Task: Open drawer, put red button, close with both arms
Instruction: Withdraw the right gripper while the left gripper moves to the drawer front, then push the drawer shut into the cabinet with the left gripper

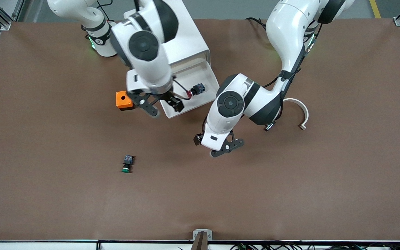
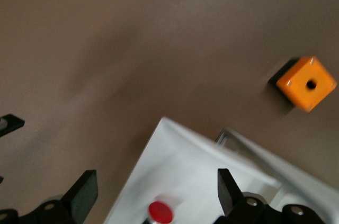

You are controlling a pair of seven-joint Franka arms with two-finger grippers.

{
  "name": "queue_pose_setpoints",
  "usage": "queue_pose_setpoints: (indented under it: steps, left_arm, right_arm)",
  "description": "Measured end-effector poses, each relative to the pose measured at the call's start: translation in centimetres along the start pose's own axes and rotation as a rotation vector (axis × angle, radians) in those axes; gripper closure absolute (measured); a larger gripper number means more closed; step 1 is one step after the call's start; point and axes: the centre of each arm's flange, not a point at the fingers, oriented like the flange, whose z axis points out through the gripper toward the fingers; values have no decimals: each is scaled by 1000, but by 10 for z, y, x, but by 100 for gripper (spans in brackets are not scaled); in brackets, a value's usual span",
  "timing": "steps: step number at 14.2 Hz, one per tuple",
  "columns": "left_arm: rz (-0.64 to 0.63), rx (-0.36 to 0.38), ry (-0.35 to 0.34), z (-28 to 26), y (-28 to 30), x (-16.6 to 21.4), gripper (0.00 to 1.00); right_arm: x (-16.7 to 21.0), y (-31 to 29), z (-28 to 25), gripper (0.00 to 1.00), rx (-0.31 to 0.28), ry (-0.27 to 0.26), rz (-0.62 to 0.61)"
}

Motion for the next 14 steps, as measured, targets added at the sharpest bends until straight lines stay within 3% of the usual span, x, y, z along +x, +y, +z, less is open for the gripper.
queue_pose_setpoints:
  steps: [6, 14]
  left_arm:
    - [1, 17, -11, 22, 0, -18, 0]
    - [2, 42, -30, 34, 22, -103, 0]
  right_arm:
    - [163, 131, -54, 0, 8, -30, -316]
    - [271, 258, -63, 0, 14, -36, -584]
